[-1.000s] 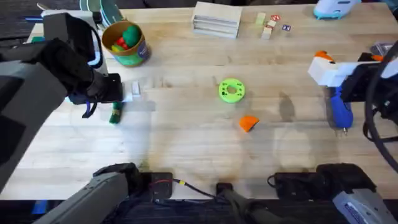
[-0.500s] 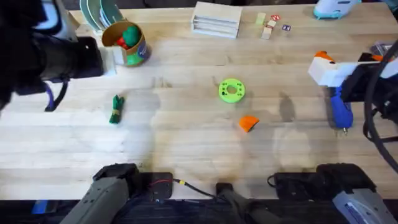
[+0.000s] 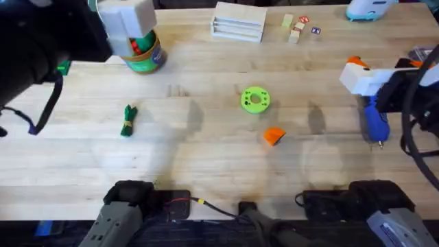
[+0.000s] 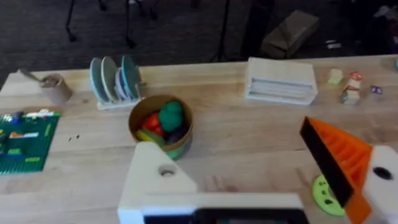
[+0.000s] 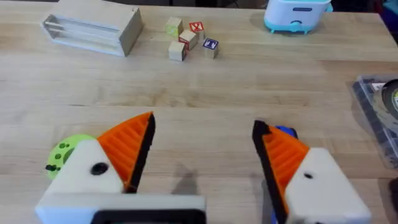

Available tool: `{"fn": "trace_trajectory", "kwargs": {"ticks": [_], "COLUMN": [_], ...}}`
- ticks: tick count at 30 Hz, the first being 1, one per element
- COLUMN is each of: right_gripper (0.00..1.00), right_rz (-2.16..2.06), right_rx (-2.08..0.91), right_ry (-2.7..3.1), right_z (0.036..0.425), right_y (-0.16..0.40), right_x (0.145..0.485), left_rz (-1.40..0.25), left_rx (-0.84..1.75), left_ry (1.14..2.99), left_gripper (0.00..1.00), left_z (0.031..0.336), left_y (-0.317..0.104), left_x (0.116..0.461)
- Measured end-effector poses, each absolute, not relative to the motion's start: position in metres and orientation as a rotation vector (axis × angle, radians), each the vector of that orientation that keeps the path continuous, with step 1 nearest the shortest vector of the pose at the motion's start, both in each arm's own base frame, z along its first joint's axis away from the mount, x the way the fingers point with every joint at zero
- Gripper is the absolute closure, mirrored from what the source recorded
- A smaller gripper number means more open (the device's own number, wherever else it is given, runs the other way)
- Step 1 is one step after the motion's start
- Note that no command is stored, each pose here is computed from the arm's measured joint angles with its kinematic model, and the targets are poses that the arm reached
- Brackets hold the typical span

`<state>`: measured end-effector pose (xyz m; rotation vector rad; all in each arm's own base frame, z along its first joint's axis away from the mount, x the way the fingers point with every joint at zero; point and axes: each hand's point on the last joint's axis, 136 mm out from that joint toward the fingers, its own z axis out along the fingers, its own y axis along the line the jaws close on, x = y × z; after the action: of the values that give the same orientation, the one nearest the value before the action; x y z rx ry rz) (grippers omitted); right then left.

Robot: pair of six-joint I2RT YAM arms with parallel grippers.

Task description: Pick up the gripper from the table and insert it into the empty holder that is missing its gripper. Then pick up a screw, insert it into the mounting hole, and use the screwdriver to tighten it. Finally, clean up the table by picking up the vegetable and placing it into the bucket.

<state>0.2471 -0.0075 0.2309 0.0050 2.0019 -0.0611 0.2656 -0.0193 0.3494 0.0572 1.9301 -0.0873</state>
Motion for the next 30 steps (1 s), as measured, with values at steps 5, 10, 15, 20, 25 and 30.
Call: {"fn": "trace_trajectory", "kwargs": {"ticks": [5,10,15,20,25,30], "right_gripper": [0.010,0.010,0.010,0.010,0.010,0.010], "right_rz": [-0.061,-0.061,-0.061,-0.061,-0.061,-0.061], "right_rx": [0.005,0.005,0.005,0.005,0.005,0.005], "right_ry": [2.002,2.002,2.002,2.002,2.002,2.003], "right_z": [0.231,0.231,0.231,0.231,0.231,0.231], "right_y": [-0.007,-0.007,-0.007,-0.007,-0.007,-0.007], "right_x": [0.247,0.247,0.247,0.247,0.247,0.247], "left_rz": [-0.169,-0.180,-0.185,-0.178,-0.190,-0.193], "left_rx": [0.115,0.122,0.135,0.150,0.174,0.191], "left_ry": [1.905,1.917,1.836,1.716,1.597,1.494], "left_gripper": [0.008,0.008,0.008,0.009,0.009,0.008], "left_z": [0.355,0.352,0.371,0.382,0.339,0.309], "left_y": [-0.034,-0.036,-0.038,-0.040,-0.045,-0.047], "left_x": [0.265,0.264,0.270,0.284,0.289,0.275]}}
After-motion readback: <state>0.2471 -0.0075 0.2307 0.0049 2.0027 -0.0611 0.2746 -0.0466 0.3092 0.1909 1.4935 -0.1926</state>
